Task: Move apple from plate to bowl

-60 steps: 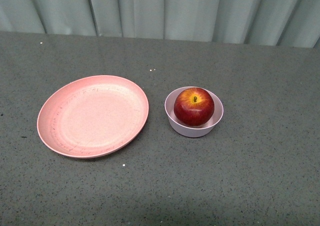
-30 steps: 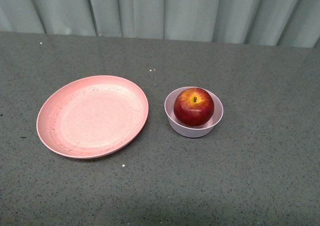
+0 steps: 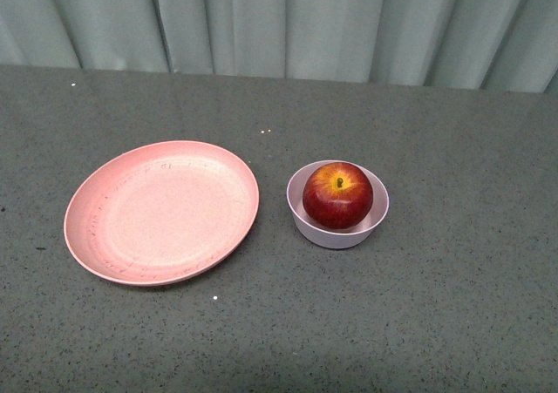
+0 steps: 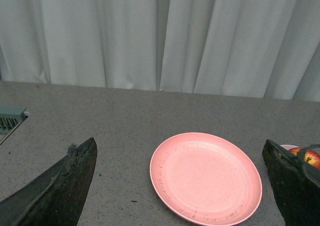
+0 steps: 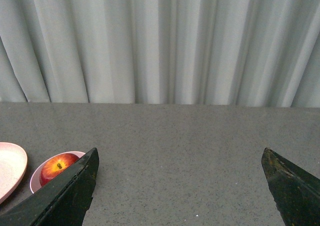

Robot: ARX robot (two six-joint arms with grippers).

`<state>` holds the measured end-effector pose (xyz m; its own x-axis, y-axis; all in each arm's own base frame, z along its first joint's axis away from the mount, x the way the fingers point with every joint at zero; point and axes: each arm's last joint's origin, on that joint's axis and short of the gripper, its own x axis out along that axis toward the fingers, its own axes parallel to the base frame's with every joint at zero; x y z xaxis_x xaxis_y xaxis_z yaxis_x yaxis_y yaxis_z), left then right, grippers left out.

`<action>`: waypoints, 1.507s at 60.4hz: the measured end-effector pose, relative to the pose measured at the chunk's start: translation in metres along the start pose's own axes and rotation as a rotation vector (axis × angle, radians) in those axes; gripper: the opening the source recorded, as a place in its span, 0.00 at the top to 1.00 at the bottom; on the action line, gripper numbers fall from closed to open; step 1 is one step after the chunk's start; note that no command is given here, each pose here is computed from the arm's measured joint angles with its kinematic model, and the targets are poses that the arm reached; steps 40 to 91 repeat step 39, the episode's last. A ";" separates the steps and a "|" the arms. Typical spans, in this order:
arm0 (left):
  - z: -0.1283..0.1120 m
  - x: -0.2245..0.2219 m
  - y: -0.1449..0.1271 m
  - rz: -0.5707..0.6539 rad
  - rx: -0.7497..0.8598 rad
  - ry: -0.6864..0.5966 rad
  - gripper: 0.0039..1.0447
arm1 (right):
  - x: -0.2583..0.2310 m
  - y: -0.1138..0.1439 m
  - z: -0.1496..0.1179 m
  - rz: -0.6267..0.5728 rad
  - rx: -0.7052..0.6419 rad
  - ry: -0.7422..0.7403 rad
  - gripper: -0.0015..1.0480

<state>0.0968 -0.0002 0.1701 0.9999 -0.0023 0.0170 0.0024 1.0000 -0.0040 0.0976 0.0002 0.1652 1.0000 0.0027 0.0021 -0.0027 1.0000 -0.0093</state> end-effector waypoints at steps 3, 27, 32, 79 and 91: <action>0.000 0.000 0.000 0.000 0.000 0.000 0.06 | 0.000 0.000 0.000 0.000 0.000 0.000 0.09; 0.000 0.000 0.000 0.000 0.000 0.000 0.06 | 0.000 0.000 0.000 0.000 0.000 0.000 0.09; 0.000 0.000 0.000 0.000 0.000 0.000 0.06 | 0.000 0.000 0.000 0.000 0.000 0.000 0.09; 0.000 0.000 0.000 0.000 0.000 0.000 0.06 | 0.000 0.000 0.000 0.000 0.000 0.000 0.09; 0.000 0.000 0.000 0.000 0.000 0.000 0.06 | 0.000 0.000 0.000 0.000 0.000 0.000 0.09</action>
